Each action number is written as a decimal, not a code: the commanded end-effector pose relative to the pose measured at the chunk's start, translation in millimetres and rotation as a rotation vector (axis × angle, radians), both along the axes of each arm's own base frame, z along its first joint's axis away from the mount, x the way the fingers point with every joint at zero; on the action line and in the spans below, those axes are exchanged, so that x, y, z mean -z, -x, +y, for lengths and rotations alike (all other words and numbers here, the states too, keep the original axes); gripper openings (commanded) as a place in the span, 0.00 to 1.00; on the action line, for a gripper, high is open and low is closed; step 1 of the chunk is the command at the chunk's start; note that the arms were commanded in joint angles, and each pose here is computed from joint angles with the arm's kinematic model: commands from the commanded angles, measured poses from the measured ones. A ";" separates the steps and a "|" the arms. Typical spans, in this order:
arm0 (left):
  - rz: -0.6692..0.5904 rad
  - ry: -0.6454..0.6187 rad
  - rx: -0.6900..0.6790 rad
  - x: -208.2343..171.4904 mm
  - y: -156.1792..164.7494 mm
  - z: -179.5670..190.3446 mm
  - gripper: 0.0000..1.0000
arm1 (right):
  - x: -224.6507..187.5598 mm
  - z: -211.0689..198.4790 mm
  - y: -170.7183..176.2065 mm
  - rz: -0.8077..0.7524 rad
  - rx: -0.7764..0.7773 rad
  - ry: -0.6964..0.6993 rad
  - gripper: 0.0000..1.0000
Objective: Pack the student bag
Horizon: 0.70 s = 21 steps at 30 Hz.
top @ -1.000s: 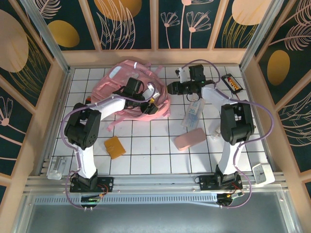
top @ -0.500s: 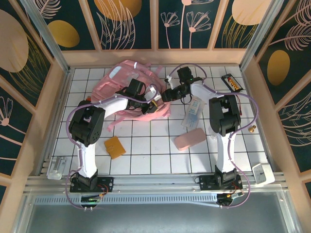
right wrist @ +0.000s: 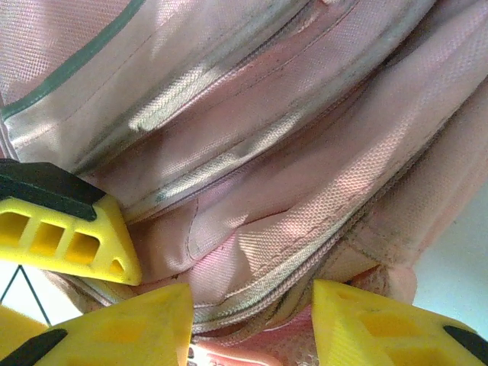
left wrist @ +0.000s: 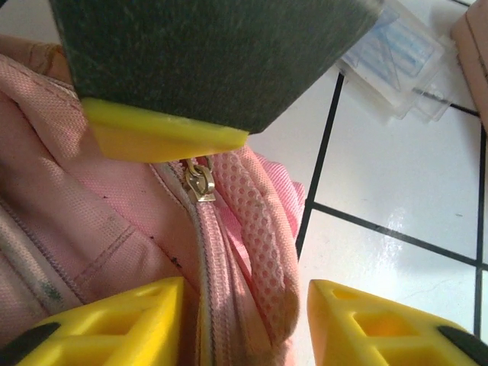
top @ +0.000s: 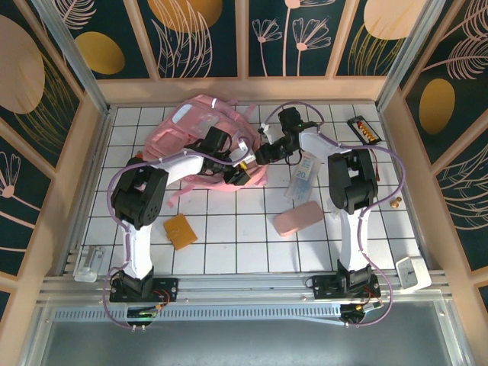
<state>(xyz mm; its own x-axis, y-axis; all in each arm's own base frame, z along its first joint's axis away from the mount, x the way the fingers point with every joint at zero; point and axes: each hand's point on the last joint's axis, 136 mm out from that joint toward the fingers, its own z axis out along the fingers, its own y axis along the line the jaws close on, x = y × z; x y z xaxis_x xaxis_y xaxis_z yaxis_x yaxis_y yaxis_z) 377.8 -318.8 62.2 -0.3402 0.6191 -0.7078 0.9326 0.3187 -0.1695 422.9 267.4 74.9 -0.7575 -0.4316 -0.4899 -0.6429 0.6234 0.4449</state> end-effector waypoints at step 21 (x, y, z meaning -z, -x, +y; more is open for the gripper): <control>-0.156 -0.016 0.136 -9.3 13.7 4.1 0.00 | 17.7 -0.8 63.0 -0.028 -0.183 0.125 0.46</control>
